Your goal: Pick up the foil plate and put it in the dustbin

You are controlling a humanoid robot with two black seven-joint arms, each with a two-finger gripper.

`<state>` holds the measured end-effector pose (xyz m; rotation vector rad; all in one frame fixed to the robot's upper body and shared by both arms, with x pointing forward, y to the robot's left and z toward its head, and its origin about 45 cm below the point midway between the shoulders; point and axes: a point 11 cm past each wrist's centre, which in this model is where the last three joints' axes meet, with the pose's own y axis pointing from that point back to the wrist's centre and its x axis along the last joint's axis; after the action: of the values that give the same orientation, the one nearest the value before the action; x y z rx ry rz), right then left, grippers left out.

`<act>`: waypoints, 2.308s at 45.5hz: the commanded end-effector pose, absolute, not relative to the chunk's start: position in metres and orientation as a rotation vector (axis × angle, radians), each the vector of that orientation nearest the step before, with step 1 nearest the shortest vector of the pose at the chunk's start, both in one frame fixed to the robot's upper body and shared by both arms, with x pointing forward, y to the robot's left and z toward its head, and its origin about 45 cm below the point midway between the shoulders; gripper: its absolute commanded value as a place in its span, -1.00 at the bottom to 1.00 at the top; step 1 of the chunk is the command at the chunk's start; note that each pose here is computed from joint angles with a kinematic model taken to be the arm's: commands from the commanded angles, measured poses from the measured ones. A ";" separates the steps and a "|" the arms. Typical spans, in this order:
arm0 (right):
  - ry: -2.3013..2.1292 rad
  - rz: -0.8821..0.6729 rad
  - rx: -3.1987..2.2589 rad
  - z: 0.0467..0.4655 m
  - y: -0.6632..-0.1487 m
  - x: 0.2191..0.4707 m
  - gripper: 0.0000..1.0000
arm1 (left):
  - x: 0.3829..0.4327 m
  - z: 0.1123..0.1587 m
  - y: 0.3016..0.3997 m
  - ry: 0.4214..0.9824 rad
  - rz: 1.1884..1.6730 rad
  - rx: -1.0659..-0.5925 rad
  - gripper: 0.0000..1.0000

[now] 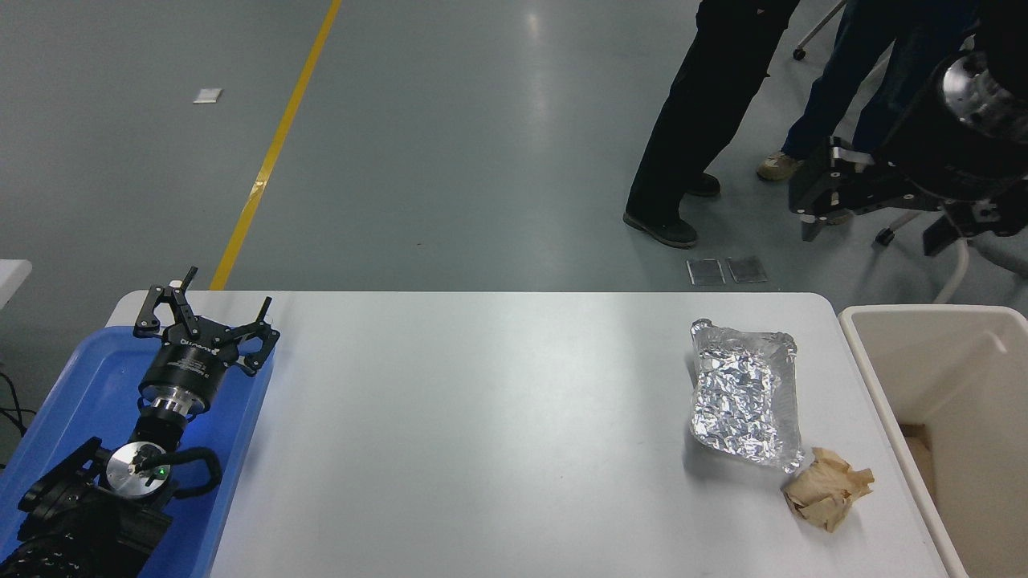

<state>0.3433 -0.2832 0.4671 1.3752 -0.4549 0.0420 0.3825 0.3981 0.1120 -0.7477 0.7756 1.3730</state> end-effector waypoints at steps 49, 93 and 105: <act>-0.505 0.187 1.336 0.134 -0.336 0.365 0.93 | 0.3831 0.1125 0.3977 0.775 1.372 -0.748 0.99; -0.749 0.074 1.348 0.053 -0.353 0.365 0.40 | 0.3831 0.1127 0.3979 0.775 1.372 -0.749 0.99; -0.774 0.079 1.320 0.053 -0.364 0.367 0.12 | 0.3831 0.1127 0.3979 0.775 1.372 -0.749 0.99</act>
<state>0.3667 -0.3577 0.0571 1.3370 -0.7457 0.0811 0.3831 0.3981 0.1127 -0.7493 0.7743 1.3723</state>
